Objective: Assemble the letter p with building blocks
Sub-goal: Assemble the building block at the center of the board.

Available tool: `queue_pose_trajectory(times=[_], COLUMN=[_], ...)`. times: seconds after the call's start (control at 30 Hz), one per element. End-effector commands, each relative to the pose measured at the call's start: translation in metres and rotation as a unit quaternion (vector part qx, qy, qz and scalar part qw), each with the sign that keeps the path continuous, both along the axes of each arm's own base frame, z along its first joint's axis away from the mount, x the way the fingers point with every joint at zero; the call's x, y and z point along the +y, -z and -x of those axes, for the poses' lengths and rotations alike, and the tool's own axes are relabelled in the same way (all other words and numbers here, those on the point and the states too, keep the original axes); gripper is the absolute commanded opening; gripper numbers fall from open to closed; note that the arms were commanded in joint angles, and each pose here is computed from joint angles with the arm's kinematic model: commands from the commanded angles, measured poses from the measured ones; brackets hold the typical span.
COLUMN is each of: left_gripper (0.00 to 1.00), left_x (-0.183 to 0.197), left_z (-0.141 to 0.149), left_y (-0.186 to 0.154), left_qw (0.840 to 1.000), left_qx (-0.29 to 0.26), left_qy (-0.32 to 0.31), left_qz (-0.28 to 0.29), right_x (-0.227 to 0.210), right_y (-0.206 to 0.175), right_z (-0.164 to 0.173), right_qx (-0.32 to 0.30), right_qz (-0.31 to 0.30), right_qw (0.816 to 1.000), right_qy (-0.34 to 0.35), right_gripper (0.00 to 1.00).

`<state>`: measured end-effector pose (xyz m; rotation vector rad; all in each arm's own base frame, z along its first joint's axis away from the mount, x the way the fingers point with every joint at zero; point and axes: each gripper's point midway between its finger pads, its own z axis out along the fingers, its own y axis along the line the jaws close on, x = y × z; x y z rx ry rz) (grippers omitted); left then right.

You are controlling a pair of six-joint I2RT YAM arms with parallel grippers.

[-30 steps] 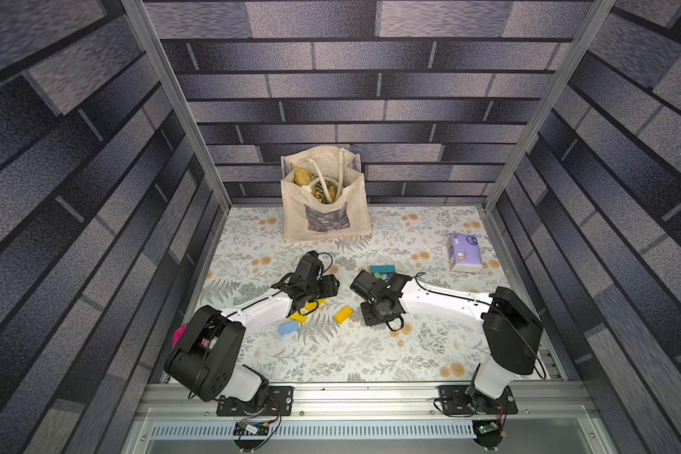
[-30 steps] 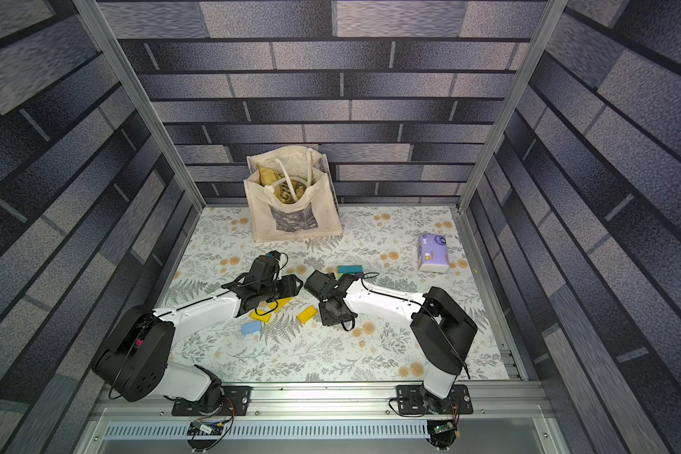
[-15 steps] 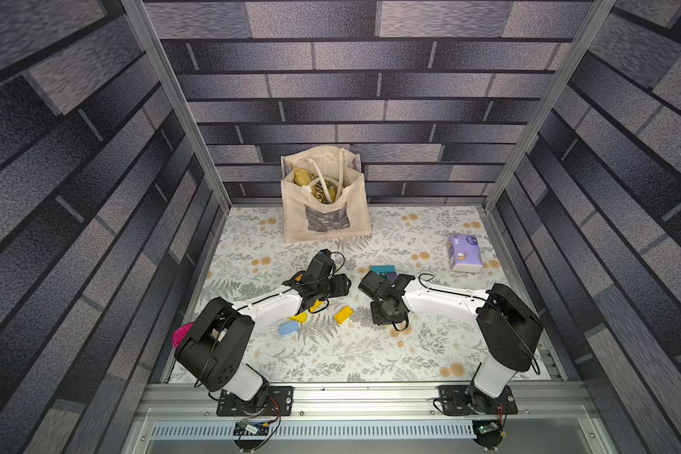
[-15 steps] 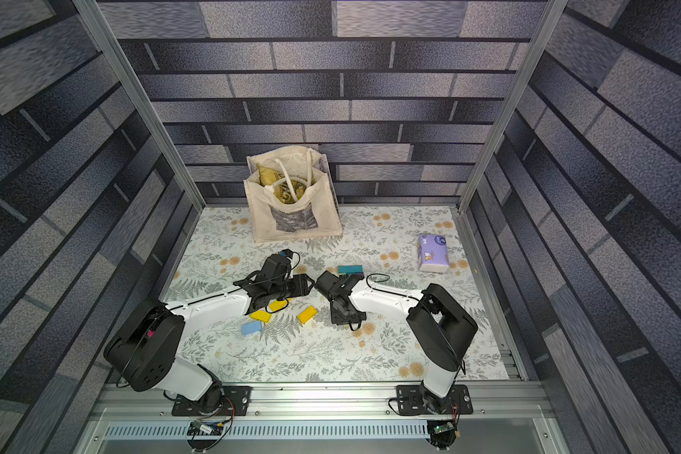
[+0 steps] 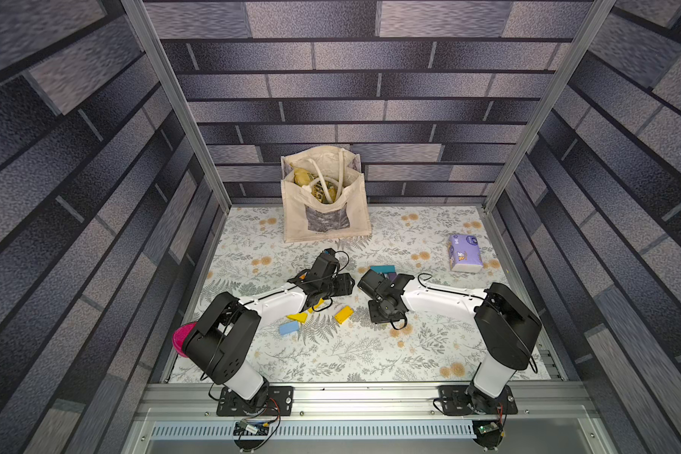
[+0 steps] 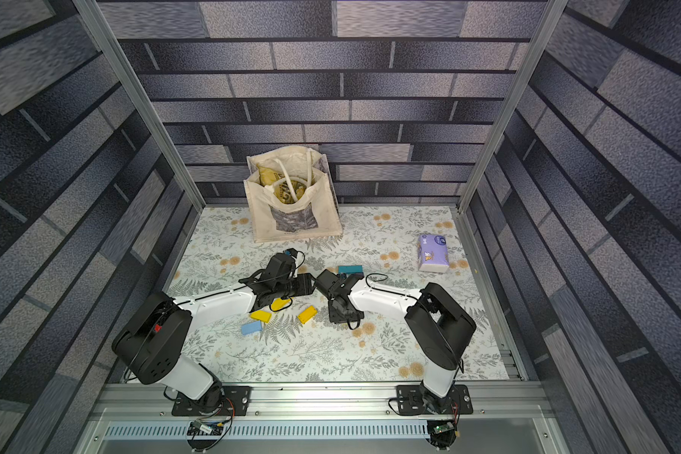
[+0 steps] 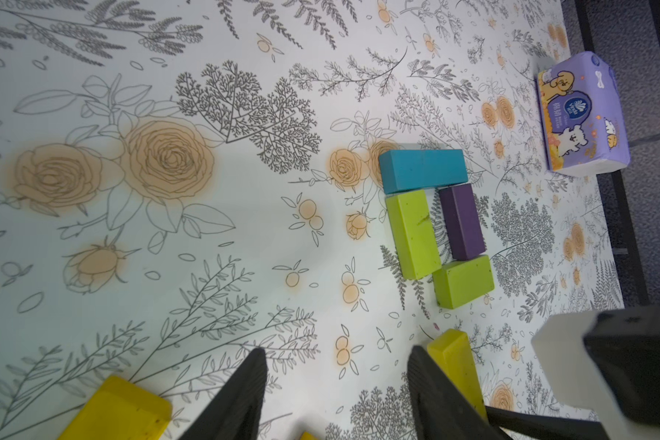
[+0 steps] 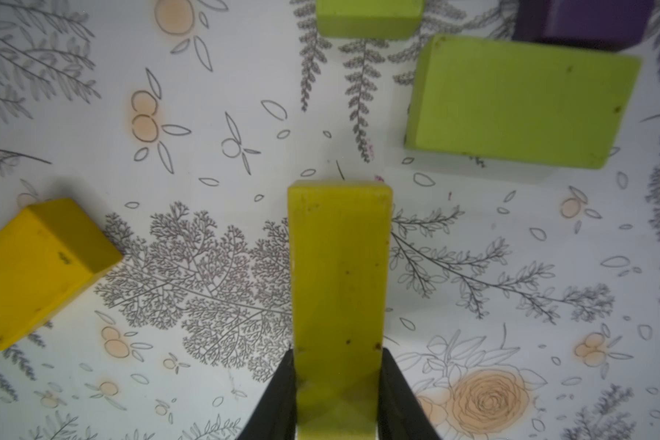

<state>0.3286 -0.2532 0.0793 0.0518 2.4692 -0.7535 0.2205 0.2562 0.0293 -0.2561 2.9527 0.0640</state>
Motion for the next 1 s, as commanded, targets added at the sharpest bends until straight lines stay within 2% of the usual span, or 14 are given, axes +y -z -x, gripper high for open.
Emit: queue_pose_trajectory(times=[0.0,0.13,0.2,0.27,0.33,0.47,0.53,0.63,0.7,0.87,0.97], left_gripper=[0.62,0.62,0.62,0.62,0.62,0.61,0.56,0.4,0.32,0.14,0.09], left_x=[-0.01,-0.009,-0.008,-0.009,-0.011,-0.024,-0.036,-0.05,-0.053,-0.057,-0.061], left_z=[-0.005,-0.005,-0.005,-0.005,-0.004,0.005,0.015,0.03,0.038,0.051,0.058], left_y=[-0.01,-0.01,-0.01,-0.009,-0.008,-0.005,-0.003,0.0,0.003,0.013,0.018], left_qw=[1.0,1.0,1.0,1.0,1.0,0.999,0.997,0.995,0.994,0.992,0.989], left_qx=[-0.004,-0.005,-0.005,-0.002,0.0,0.013,0.023,0.036,0.041,0.06,0.07], left_qy=[0.004,0.001,0.0,0.001,0.003,0.026,0.053,0.08,0.088,0.106,0.123], left_qz=[0.016,0.014,0.013,0.014,0.018,0.034,0.047,0.055,0.051,0.042,0.031], right_x=[0.005,0.003,0.002,0.001,-0.001,-0.009,-0.016,-0.018,-0.017,-0.014,-0.016], right_y=[0.009,0.009,0.006,0.0,-0.009,-0.036,-0.037,-0.029,-0.022,-0.005,0.001], right_z=[-0.001,-0.005,-0.008,-0.009,-0.01,-0.005,0.007,0.027,0.038,0.05,0.049], right_qx=[0.014,0.01,0.003,-0.004,-0.016,-0.044,-0.031,0.013,0.035,0.069,0.077], right_qz=[0.007,0.017,0.02,0.019,0.014,-0.021,-0.043,-0.082,-0.102,-0.141,-0.152], right_qw=[1.0,1.0,1.0,1.0,1.0,0.999,0.998,0.996,0.993,0.985,0.981], right_qy=[-0.008,-0.005,-0.002,-0.002,0.0,0.011,0.023,0.041,0.053,0.078,0.093], right_gripper=[0.34,0.39,0.48,0.63,0.69,0.75,0.74,0.68,0.59,0.25,0.05])
